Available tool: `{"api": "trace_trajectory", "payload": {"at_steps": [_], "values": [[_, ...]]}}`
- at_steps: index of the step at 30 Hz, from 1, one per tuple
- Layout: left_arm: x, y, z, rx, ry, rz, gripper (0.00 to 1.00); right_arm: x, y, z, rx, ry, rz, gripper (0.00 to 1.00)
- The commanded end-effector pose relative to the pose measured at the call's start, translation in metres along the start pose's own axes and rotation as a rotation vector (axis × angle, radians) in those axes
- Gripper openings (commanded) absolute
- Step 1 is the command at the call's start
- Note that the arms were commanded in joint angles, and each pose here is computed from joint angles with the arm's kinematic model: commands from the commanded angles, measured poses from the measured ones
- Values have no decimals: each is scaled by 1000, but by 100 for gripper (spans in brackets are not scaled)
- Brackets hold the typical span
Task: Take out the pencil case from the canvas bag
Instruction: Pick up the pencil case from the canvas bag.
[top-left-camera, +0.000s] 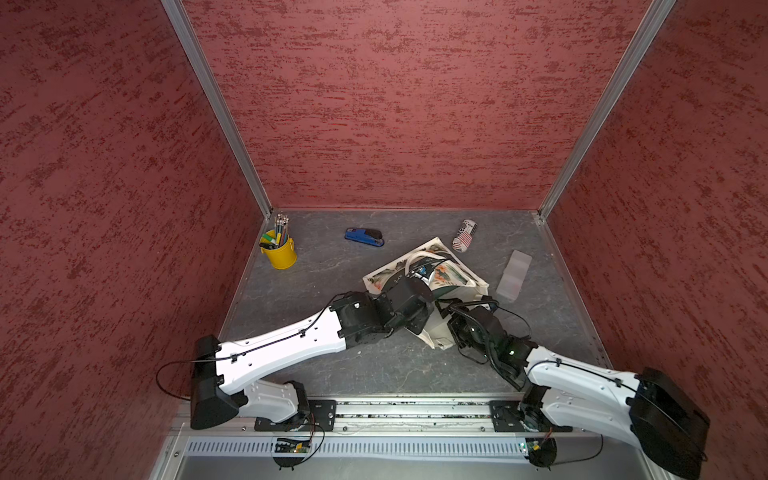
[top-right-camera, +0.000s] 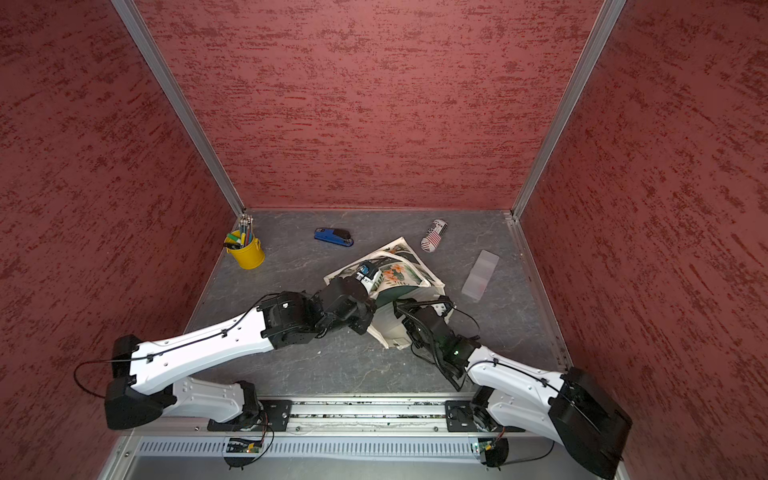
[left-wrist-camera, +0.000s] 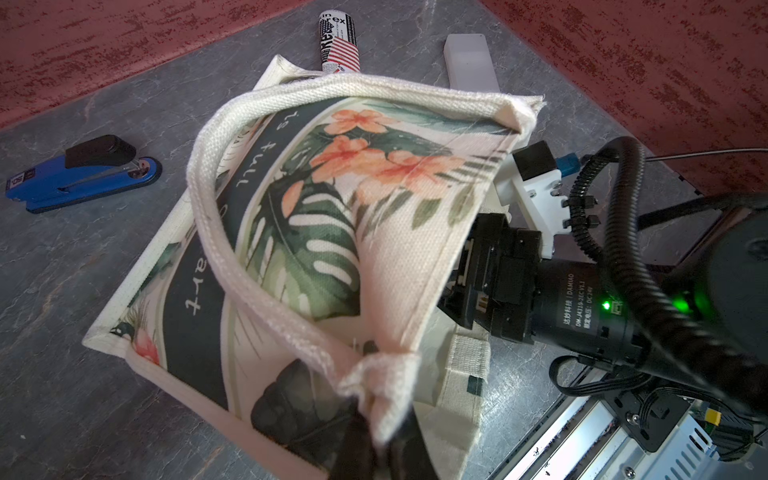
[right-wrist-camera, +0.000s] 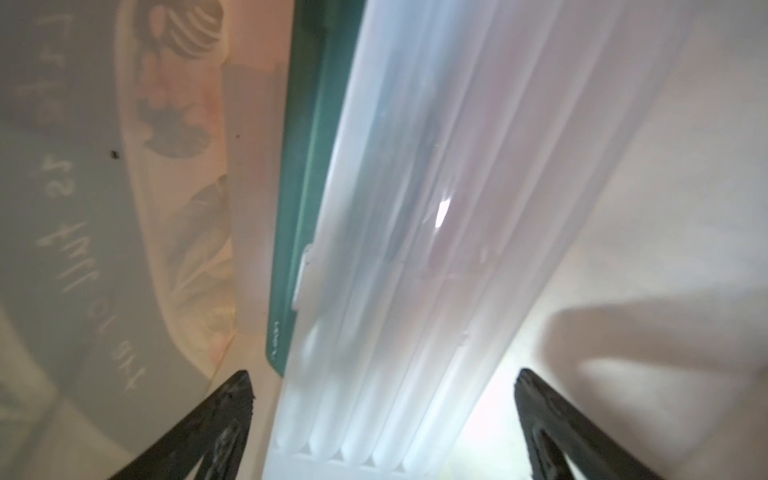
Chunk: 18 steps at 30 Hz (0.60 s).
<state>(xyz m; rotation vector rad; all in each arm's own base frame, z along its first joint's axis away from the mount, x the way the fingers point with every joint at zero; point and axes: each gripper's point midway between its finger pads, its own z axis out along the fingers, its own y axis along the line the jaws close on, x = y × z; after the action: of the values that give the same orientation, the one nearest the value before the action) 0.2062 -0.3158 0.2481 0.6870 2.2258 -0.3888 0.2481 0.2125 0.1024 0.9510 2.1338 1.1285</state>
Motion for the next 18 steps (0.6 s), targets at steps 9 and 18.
{"api": "trace_trajectory", "payload": {"at_steps": [9, 18], "values": [[-37, -15, -23, 73, -121, -49, 0, 1, 23, 19, -74, 7, -24, 99], [-36, -17, -24, 68, -116, -43, 0, -2, 34, 22, -158, -13, -14, 97]]}}
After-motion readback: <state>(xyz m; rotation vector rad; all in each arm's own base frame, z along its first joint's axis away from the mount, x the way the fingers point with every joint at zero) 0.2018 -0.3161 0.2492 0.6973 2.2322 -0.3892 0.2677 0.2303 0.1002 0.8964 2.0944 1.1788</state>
